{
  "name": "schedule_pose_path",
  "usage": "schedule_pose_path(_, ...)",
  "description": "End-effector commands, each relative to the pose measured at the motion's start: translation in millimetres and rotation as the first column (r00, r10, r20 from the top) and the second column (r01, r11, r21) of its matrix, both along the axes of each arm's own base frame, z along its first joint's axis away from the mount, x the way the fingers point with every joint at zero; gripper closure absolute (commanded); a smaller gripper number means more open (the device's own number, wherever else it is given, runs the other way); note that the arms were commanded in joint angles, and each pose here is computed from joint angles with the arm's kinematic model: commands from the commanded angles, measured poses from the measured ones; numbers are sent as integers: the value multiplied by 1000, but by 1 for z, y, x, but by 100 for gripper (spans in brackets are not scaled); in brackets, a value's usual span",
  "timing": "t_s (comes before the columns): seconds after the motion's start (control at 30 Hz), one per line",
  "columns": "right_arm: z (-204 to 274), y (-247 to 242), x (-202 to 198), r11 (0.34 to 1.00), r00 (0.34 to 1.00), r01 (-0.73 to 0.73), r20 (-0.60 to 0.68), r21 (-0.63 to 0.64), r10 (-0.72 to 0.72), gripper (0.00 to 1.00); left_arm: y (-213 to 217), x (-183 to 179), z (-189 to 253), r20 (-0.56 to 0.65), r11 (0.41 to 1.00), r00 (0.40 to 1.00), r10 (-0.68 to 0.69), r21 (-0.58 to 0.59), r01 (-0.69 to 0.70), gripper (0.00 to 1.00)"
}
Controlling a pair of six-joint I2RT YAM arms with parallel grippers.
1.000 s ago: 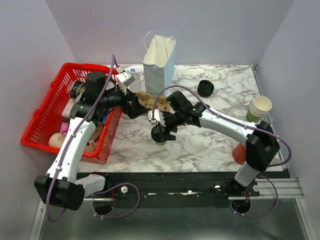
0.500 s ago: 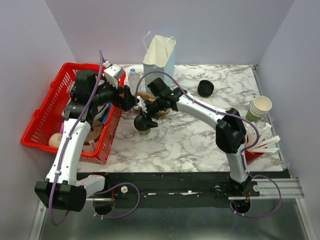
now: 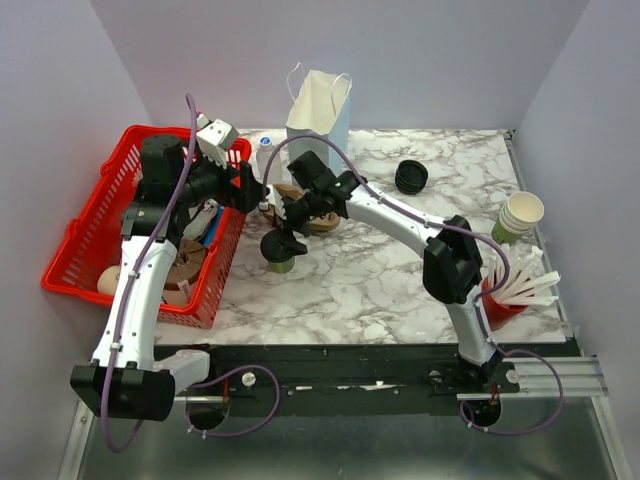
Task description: Pack the takeout coffee
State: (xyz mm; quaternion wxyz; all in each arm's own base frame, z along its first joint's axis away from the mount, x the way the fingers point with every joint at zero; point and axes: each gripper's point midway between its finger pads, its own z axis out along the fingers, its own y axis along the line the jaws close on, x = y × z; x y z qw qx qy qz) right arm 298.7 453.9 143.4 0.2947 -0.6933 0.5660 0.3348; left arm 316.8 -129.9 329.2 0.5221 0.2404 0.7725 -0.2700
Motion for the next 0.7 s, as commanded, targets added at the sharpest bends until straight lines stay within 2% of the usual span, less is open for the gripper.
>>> schedule_pose_path(0.0, 21, -12, 18, 984, 981, 176, -81, -13, -176, 3, -28, -26, 15, -39, 985, 988, -148, -98, 144, 2)
schedule_pose_path(0.13, 35, -40, 32, 969, 969, 247, 32, -22, -246, 4, -29, -23, 23, -19, 984, 989, -146, -106, 144, 2)
schedule_pose_path(0.27, 10, -86, 51, 943, 946, 312, 131, -113, -297, 8, -28, -22, 23, -10, 985, 990, -144, -100, 142, 2)
schedule_pose_path(0.37, -13, -115, 65, 907, 925, 373, 148, -197, -349, 12, -28, -22, 22, -5, 984, 990, -143, -111, 142, 2)
schedule_pose_path(0.5, -34, -130, 75, 880, 917, 394, 179, -266, -357, 15, -31, -21, 23, -2, 980, 989, -147, -138, 145, 2)
schedule_pose_path(0.67, -53, -126, 88, 879, 921, 380, 207, -288, -330, 16, -32, -24, 18, -27, 976, 988, -152, -162, 146, 2)
